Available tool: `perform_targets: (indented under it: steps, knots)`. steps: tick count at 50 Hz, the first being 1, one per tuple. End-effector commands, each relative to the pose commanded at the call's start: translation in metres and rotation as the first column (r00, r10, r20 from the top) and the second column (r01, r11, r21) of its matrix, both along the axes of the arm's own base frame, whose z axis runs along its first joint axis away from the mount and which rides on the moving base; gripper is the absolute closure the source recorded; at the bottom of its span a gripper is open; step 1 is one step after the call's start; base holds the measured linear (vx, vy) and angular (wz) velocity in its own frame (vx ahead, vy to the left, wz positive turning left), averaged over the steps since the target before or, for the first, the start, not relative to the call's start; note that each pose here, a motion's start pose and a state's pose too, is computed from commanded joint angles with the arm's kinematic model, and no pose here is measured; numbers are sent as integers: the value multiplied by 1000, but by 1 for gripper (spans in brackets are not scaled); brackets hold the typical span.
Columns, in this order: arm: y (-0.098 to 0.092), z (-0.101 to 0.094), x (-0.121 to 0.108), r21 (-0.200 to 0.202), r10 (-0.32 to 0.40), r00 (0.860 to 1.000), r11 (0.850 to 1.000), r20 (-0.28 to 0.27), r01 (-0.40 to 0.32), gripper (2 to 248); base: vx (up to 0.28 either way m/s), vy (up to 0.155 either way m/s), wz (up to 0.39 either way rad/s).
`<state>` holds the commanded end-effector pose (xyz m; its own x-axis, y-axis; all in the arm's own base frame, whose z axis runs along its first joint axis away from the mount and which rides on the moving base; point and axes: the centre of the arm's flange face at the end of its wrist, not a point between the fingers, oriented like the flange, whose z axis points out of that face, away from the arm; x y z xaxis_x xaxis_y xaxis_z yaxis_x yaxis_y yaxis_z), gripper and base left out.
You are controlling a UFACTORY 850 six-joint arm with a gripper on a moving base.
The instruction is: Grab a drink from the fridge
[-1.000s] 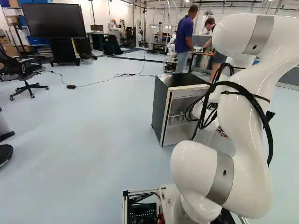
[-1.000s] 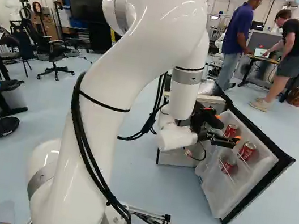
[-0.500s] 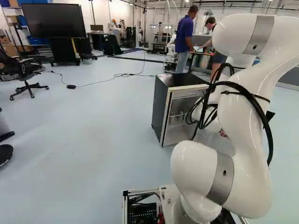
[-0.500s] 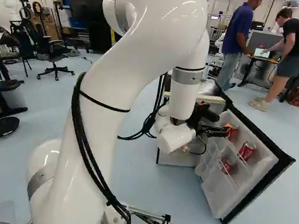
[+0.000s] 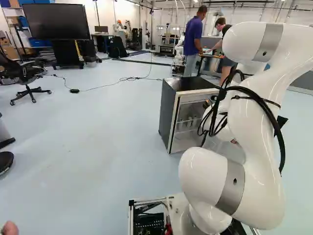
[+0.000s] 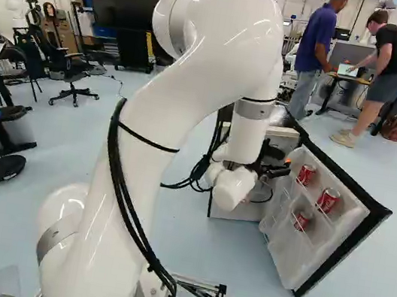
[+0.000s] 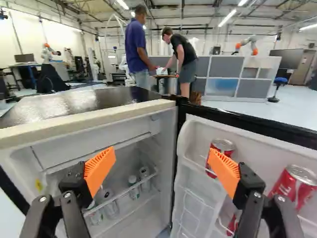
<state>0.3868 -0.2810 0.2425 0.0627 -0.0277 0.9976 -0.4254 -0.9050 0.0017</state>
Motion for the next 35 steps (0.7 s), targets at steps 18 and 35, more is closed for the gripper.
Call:
perform_targets:
  steps: [18, 35]
  knots:
    - [3, -22, 7, 19, 171, 985, 985, -18, -171, 3, 0, 0, 0]
    - [0, -44, 11, 37, 315, 949, 949, -25, -314, 3, 0, 0, 0]
